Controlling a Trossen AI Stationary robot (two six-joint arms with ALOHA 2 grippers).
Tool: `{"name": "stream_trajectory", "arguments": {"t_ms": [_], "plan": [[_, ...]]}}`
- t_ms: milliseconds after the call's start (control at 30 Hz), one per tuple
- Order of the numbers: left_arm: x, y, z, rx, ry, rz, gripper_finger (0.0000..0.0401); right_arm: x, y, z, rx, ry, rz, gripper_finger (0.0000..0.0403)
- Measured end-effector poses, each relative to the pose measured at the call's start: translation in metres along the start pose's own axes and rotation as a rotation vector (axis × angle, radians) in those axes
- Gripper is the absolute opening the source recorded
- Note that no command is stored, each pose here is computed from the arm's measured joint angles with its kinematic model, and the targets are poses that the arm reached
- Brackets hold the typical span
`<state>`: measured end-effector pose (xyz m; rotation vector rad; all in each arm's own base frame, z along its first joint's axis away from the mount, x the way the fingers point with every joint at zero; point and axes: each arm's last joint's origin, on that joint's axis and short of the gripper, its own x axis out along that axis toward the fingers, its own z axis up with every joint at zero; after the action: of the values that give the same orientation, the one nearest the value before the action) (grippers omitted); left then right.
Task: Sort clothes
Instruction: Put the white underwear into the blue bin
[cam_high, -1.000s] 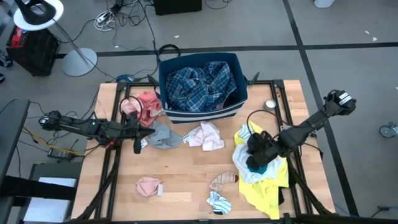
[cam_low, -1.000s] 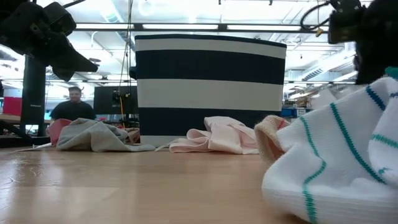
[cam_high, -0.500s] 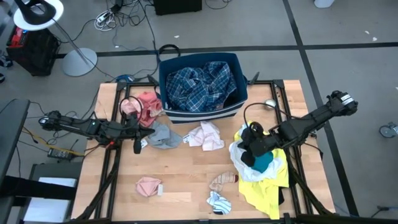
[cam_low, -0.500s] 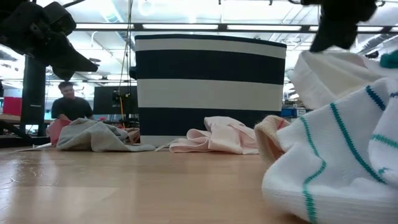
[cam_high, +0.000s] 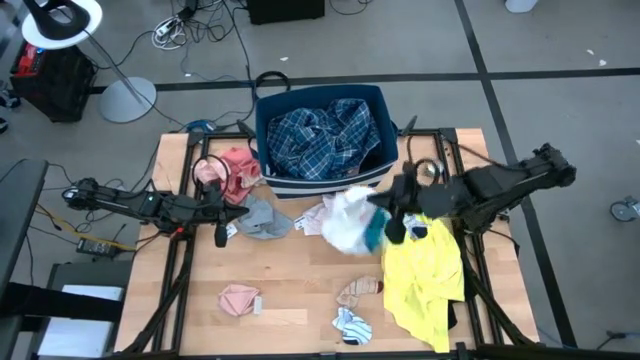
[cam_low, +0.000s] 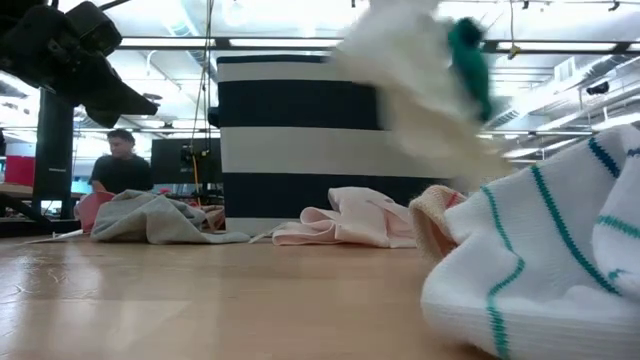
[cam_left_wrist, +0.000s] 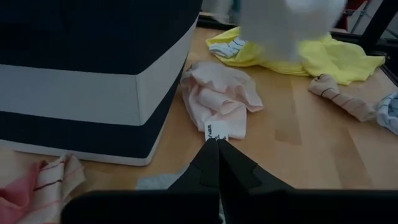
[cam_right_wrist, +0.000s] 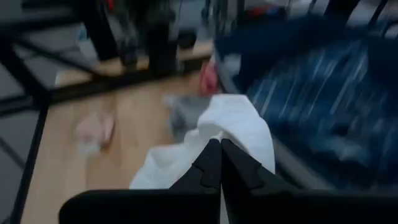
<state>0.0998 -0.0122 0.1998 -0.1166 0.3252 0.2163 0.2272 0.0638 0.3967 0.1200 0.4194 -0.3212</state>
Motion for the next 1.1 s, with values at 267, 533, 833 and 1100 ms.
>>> {"name": "stream_trajectory", "arguments": {"t_ms": [267, 533, 833, 1100], "plan": [[0.0, 0.0, 0.0, 0.027, 0.003, 0.005, 0.0001, 0.005, -0.014, 0.078, -0.121, -0.225, -0.038, 0.0], [0.0, 0.0, 0.0, 0.056, 0.002, 0.008, 0.0001, 0.028, -0.044, 0.149, -0.194, -0.375, -0.142, 0.0], [0.0, 0.001, 0.0, 0.056, -0.001, 0.02, 0.0001, 0.066, -0.084, 0.18, -0.197, -0.404, -0.196, 0.0], [0.0, 0.0, 0.003, 0.069, -0.034, 0.015, 0.0001, 0.131, -0.111, 0.136, -0.11, -0.032, -0.255, 0.0]]}}
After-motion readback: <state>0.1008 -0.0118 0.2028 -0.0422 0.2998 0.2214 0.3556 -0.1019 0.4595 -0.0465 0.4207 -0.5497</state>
